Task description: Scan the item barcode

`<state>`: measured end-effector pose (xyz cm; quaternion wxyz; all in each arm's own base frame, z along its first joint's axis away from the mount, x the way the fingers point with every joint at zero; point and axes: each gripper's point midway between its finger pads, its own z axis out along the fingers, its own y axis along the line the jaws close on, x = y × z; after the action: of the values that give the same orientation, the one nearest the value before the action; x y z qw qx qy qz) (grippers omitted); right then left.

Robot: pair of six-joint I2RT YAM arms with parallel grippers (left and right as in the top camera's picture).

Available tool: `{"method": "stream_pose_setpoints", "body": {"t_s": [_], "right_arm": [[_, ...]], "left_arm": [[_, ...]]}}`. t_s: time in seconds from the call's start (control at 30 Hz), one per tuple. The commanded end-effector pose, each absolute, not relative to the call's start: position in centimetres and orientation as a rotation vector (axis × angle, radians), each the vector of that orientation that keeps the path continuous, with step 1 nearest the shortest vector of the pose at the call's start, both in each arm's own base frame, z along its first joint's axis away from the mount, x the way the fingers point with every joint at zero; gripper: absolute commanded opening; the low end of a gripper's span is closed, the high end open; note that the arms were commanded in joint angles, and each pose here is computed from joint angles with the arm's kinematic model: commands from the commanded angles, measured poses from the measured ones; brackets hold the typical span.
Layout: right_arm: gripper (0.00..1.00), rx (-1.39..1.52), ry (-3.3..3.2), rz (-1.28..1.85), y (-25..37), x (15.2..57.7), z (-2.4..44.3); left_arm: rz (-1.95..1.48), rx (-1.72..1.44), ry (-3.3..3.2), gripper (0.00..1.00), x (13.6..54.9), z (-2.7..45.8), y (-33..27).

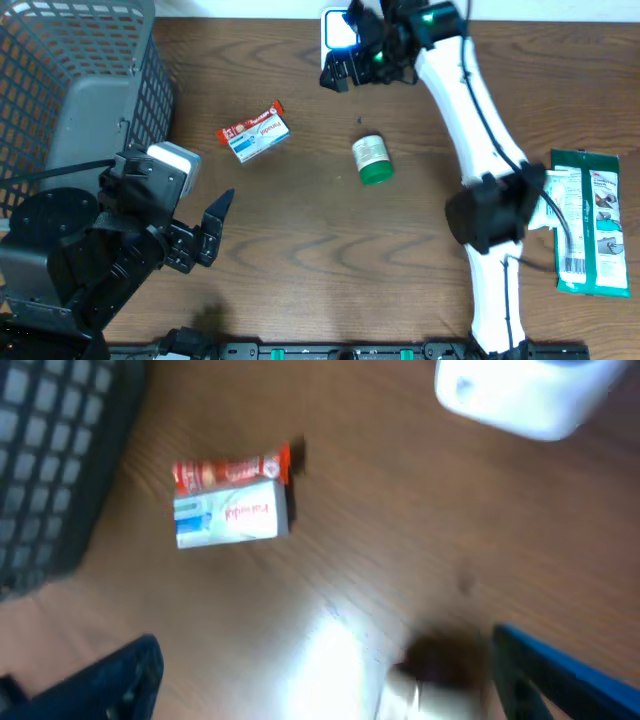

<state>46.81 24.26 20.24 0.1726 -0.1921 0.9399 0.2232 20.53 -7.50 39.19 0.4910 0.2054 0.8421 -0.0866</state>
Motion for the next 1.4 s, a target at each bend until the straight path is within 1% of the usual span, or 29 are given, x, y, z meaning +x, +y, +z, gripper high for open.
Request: {"method": "stream_pose_setpoints", "body": {"t_s": [0.0, 0.07, 0.13, 0.17, 0.2, 0.3, 0.43, 0.47, 0.57, 0.7, 0.87, 0.93, 1.1, 1.37], "right_arm": [[0.99, -0.590, 2.636, 0.327, 22.6, 43.7, 24.7], [0.99, -0.547, 2.709, 0.294, 22.0, 41.5, 24.9], [0.99, -0.490, 2.818, 0.268, 20.9, 39.6, 24.1], [0.99, -0.446, 2.864, 0.234, 20.2, 39.2, 23.4], [0.99, -0.357, 2.934, 0.125, 18.6, 38.6, 22.2], [0.99, -0.299, 3.006, -0.013, 17.1, 38.2, 19.8], [0.99, -0.319, 3.053, -0.035, 17.1, 38.3, 15.8], [0.99, -0.359, 3.064, -0.006, 17.5, 38.3, 14.6], [0.99, -0.479, 3.071, 0.221, 19.2, 38.3, 11.5], [0.99, -0.482, 3.096, 0.412, 18.0, 38.3, 8.9], [0.99, -0.434, 3.031, 0.775, 16.0, 39.0, 7.8], [0.99, -0.462, 2.982, 0.850, 15.5, 39.4, 7.9], [0.99, -0.574, 2.867, 0.929, 15.6, 40.0, 6.9], [0.97, -0.583, 2.827, 0.950, 15.9, 39.6, 3.8]], "left_arm": [[-0.202, 0.485, 2.042, 0.86, 20.5, 39.4, -7.3], [-0.202, 0.485, 2.042, 0.86, 20.5, 39.4, -7.3], [-0.202, 0.485, 2.042, 0.86, 20.5, 39.4, -7.3], [-0.202, 0.485, 2.042, 0.85, 20.5, 39.4, -7.3], [-0.202, 0.485, 2.041, 0.86, 20.5, 39.4, -7.3], [-0.202, 0.485, 2.042, 0.86, 20.5, 39.4, -7.3], [-0.202, 0.485, 2.042, 0.86, 20.5, 39.4, -7.3], [-0.202, 0.485, 2.042, 0.86, 20.5, 39.4, -7.3], [-0.202, 0.485, 2.042, 0.86, 20.5, 39.4, -7.3], [-0.202, 0.485, 2.042, 0.86, 20.5, 39.4, -7.3], [-0.202, 0.485, 2.042, 0.86, 20.5, 39.4, -7.3], [-0.202, 0.485, 2.042, 0.86, 20.5, 39.4, -7.3], [-0.202, 0.485, 2.042, 0.86, 20.5, 39.4, -7.3], [-0.202, 0.485, 2.042, 0.86, 20.5, 39.4, -7.3]]}}
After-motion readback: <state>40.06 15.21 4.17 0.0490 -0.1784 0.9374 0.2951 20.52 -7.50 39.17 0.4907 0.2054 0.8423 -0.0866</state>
